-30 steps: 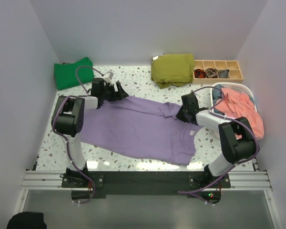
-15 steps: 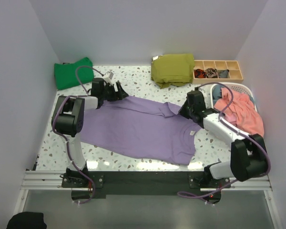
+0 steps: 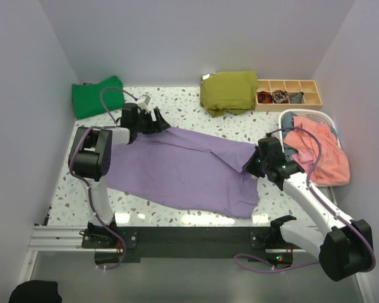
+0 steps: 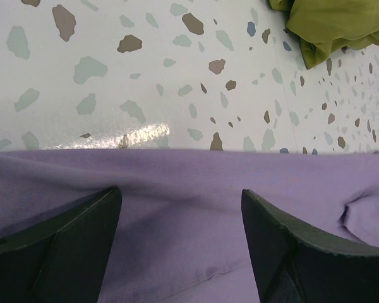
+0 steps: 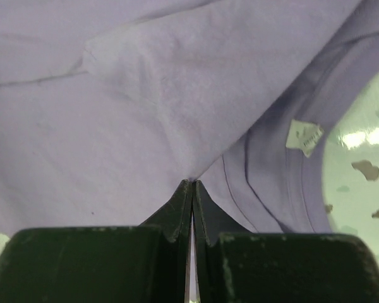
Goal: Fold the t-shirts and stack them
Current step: Fold the flattened tshirt in 1/3 of the way
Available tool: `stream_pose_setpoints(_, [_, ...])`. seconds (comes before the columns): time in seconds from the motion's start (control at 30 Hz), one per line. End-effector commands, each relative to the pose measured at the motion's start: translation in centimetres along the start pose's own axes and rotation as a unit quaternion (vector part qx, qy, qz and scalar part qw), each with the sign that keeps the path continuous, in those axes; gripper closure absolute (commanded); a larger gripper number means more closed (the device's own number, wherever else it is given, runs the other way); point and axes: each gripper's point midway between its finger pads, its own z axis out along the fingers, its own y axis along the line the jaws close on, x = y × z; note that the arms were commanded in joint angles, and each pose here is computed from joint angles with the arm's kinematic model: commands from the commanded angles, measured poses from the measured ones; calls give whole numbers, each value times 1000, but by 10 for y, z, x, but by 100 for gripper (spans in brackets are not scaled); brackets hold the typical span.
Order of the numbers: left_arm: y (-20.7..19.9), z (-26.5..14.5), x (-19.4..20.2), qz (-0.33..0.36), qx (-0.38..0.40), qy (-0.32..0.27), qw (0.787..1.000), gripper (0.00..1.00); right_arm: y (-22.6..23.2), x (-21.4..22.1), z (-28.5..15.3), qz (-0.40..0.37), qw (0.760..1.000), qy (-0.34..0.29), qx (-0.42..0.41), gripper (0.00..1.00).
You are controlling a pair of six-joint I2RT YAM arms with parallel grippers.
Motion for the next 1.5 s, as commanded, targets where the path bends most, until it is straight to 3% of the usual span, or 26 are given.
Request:
stream_pose_setpoints(0.0, [19,2,23,-7,-29,34,999,18,-19,29,-15,11,999,38,12,100])
stream_pose_setpoints(0.3, [17,0,23,-11,-27,33,999,17,-36,61,-20,19,996,81,14,100])
stream_pose_setpoints(0.4, [17,1,22,-11,-26,33,999,17,-45,63,-21,11,996,86,38,96])
stream_pose_setpoints(0.43, [17,1,23,-10,-27,35,999,17,-48,60,-21,6,996,79,48,100])
stream_pose_setpoints(0.63, [18,-1,23,-7,-32,36,999,17,-56,28,-41,-9,996,12,85,100])
stream_pose_setpoints(0.77, [19,2,26,-10,-30,40,999,17,-55,40,-40,-11,996,42,79,100])
stream_pose_setpoints(0.8, [19,3,26,-11,-29,40,999,17,-60,45,-36,-12,994,54,90,98])
stream_pose_setpoints(0.83, [19,3,26,-11,-29,41,999,17,-64,47,-35,-11,993,57,98,79])
stream_pose_setpoints(0.87, [19,2,26,-11,-29,41,999,17,-64,48,-32,-8,994,56,99,69])
stream_pose_setpoints(0.93, [19,1,26,-10,-31,41,999,17,-63,45,-32,-6,994,50,97,52])
stream_pose_setpoints(0.97, [21,0,26,-9,-34,41,999,17,-63,40,-33,-9,994,38,99,50])
stream_pose_setpoints(1.17, [19,-2,21,-9,-37,35,999,17,-11,-9,-31,-39,999,-32,12,51])
stream_pose_setpoints(1.33, [17,-1,20,-9,-34,33,999,17,23,-14,5,-102,995,12,-17,53])
stream_pose_setpoints(1.47, [18,-1,21,-10,-36,34,999,16,47,-18,33,-212,977,30,4,53])
